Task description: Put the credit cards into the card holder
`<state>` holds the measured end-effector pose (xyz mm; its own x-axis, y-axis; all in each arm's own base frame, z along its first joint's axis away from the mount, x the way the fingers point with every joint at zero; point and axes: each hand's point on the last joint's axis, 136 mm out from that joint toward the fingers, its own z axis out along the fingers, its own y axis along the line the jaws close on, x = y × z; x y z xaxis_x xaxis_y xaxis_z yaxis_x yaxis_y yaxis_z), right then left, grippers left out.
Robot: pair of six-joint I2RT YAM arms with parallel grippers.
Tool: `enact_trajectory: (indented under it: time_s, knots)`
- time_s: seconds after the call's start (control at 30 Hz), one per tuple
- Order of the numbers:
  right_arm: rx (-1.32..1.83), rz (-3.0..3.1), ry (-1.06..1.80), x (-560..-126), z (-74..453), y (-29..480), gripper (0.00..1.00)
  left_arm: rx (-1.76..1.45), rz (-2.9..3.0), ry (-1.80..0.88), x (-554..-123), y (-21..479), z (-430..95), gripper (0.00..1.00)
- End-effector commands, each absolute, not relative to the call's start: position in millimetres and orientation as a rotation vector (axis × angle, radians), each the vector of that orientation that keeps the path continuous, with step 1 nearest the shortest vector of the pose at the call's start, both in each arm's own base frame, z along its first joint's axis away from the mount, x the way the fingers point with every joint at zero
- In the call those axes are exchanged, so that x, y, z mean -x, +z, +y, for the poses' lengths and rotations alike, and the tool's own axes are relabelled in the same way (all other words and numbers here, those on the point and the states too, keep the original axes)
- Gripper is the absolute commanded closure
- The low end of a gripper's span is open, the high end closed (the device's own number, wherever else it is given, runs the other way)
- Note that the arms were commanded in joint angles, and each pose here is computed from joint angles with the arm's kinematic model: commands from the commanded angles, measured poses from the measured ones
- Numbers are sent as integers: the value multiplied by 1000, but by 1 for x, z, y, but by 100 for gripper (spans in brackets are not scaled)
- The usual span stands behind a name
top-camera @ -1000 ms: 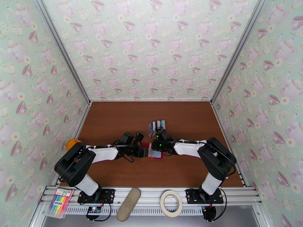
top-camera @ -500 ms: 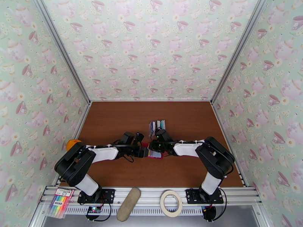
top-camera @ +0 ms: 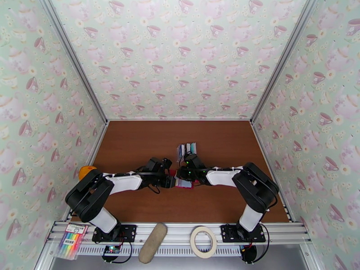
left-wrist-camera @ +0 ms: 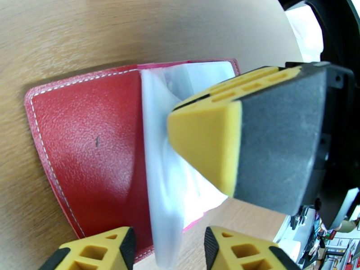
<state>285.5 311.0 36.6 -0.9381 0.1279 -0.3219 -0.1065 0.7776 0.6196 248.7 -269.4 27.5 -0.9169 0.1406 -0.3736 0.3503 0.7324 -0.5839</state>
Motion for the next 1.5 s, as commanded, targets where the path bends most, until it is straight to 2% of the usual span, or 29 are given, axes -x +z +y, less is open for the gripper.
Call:
enact_trajectory:
  time_s: [0.0,0.3,0.6,1.03,1.13,1.47]
  knots:
    - [-10,2586,959,-288,308,58,80,-328,2804,-715,-235,-15,-233,56]
    - [-6,2559,936,-285,297,76,79,-338,2798,-696,-234,-13,-234,60]
    - [-17,2578,972,-279,299,59,79,-341,2776,-702,-239,-3,-238,63]
    - [-26,2620,1049,-279,313,27,80,-339,2762,-732,-243,7,-247,61]
    - [-30,2631,1053,-277,314,20,80,-333,2749,-716,-245,14,-245,57]
    - [-17,2659,1015,-276,312,7,79,-256,2687,-527,-256,42,-215,52]
